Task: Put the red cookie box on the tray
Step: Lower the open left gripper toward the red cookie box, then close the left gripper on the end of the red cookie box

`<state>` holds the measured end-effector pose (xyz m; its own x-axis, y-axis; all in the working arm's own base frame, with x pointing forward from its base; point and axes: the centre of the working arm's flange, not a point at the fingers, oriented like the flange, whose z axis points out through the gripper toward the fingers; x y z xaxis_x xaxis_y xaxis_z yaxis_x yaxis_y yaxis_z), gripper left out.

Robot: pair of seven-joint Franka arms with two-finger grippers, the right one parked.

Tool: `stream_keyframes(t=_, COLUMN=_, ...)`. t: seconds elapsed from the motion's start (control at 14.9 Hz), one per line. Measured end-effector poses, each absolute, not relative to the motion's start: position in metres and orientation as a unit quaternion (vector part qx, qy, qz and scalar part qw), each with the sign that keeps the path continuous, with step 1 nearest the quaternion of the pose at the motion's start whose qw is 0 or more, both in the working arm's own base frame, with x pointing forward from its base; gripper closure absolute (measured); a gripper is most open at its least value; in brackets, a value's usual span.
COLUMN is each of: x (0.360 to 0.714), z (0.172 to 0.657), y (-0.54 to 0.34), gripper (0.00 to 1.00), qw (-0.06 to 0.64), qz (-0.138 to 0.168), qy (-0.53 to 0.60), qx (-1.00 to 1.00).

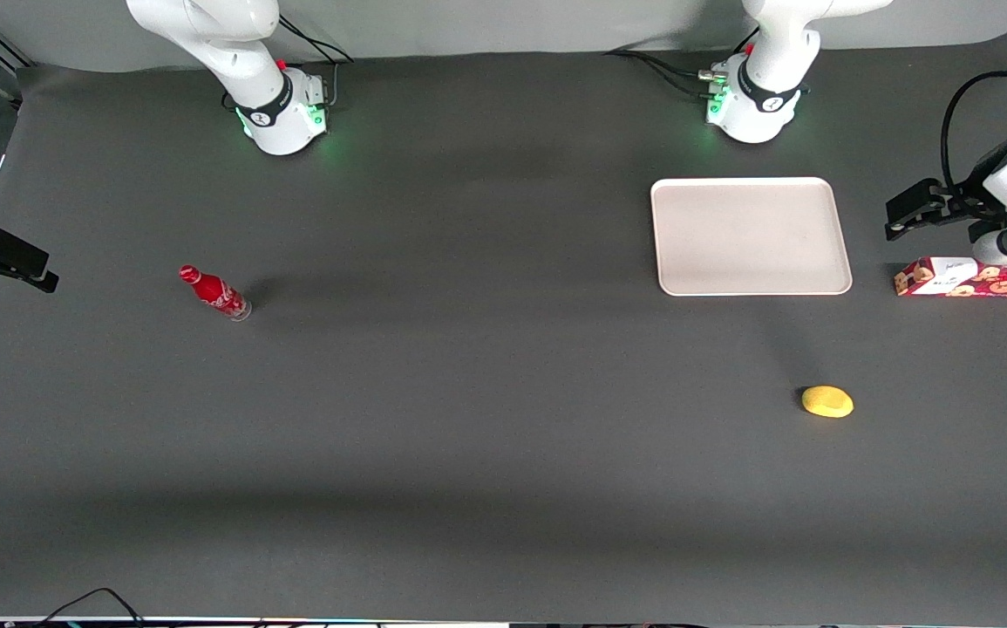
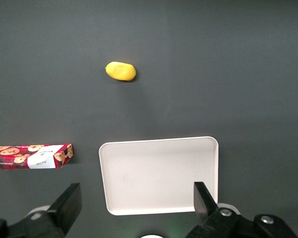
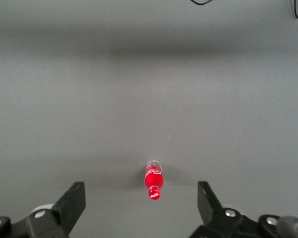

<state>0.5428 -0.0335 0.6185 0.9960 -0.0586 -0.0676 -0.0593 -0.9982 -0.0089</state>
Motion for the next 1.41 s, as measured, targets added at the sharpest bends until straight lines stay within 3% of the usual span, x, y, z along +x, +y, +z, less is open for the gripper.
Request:
stream_keyframes(t=0.47, x=0.546, z=0.61, y=-0.016, gripper=0.0, qw=0.028, qz=0.046, qy=0.079, qx=-0.995)
stream_keyframes(t=0.87, x=0.537, z=0.583, y=0.117, gripper=0.0, qw=0.011, qz=0.09, qy=0.244, qx=-0.966)
stream_keyframes(t=1.14, x=0.525, z=0.542, y=0.189, gripper=0.0, qw=0.007, qz=0.114, qy=0.354, qx=-0.928)
stream_keyframes(t=1.41, x=0.494, z=0.47, y=0.271, gripper=0.0, qw=-0.003, qz=0.096, qy=0.451, qx=-0.887)
